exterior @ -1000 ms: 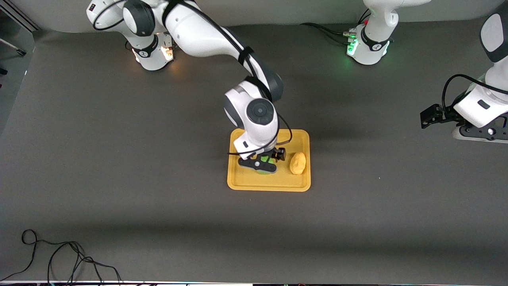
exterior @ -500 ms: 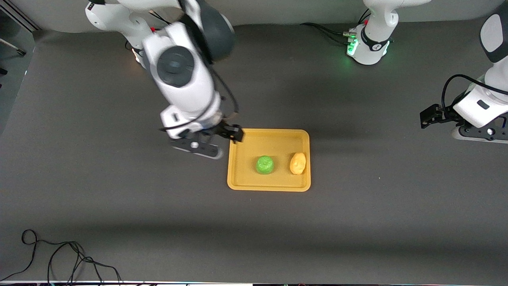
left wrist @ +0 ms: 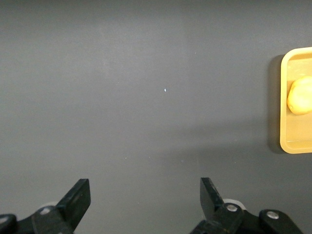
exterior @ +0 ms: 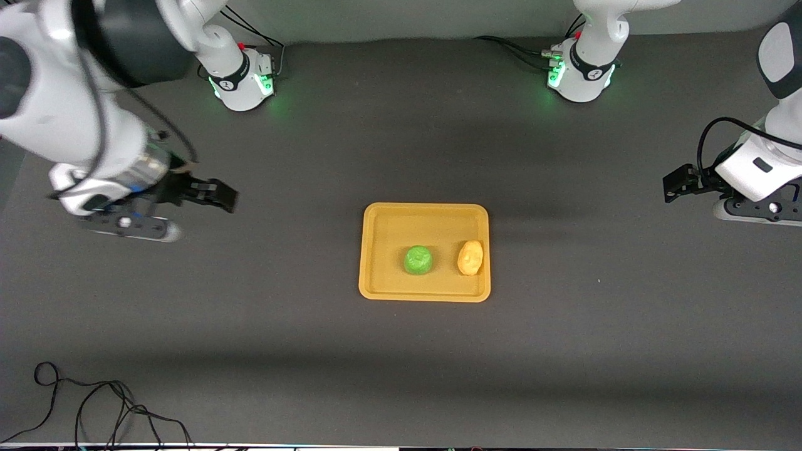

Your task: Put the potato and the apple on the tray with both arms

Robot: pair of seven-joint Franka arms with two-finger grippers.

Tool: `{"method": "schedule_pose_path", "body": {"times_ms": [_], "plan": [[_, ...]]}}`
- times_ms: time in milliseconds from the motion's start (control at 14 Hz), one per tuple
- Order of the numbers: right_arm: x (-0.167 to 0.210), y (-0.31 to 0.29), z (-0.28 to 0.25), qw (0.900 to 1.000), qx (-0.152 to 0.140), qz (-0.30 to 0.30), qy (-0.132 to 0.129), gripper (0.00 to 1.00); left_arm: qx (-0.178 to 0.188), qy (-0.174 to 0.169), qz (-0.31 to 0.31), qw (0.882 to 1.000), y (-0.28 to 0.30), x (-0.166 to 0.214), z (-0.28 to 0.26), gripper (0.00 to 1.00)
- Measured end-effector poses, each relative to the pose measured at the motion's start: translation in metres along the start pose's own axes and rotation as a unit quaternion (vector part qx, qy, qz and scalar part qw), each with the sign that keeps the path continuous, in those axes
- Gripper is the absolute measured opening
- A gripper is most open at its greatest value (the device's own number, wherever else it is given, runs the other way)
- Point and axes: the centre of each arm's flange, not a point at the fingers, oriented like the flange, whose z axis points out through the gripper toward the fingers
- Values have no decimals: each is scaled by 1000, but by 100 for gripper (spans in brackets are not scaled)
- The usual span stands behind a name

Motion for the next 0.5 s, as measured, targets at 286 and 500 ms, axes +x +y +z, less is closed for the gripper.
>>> {"method": "schedule_pose_path", "body": {"times_ms": [286,500], "plan": [[0,103,-13,999,26,-20,-9,100,0,-1,0,1000,0,0,0,100],[2,153,-16,999,34,-26,-6,100,0,-1,0,1000,0,0,0,100]]}}
